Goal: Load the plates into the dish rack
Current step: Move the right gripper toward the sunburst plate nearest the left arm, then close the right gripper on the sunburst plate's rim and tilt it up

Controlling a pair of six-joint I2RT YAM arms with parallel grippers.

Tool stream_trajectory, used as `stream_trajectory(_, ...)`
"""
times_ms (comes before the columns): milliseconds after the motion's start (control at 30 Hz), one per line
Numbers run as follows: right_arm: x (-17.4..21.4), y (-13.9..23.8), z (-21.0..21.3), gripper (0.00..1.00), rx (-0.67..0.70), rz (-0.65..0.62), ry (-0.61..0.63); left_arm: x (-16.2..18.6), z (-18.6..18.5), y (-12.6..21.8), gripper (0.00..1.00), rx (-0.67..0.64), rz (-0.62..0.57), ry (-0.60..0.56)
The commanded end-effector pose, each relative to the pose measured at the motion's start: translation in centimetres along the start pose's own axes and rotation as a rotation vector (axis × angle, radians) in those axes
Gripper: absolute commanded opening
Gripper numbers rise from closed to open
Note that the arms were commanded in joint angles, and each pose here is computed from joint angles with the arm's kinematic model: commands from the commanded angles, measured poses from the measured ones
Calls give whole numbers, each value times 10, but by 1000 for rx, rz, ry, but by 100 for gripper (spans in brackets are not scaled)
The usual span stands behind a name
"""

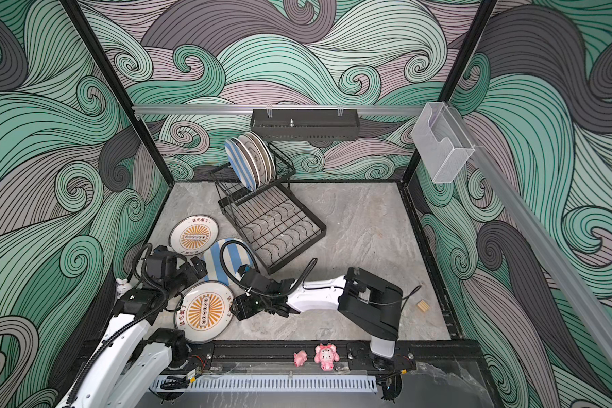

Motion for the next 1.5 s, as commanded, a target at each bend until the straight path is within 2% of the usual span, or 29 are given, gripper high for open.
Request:
stream_trajectory(0,-13,-5,7,67,2,-28,9,-8,15,-5,99,-75,-50,60)
stream_trajectory(300,-15,-31,-2,66,40,43,35,-1,21,-17,99,-13,-3,156)
stream_trajectory(767,-12,-52,-16,60,17,83,-7,-1,18,-15,99,21,5,153)
stream_trajectory(967,-11,-58,-17,51,16,99,-19,-1,17,-15,99,25,5,152)
stream_trajectory(1467,-10,-57,-33,19,5,75,-107,0,12,-14,99,60,22,140)
Point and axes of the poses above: each gripper's point midway between its finger pads, its own y axis back along the fingers, its own z axis along the line the jaws close on, x = y × z, the point moved 6 cm from there along y, back along the fingers, and after that the axes turned 14 degrees about y, right-handed, at the moved point
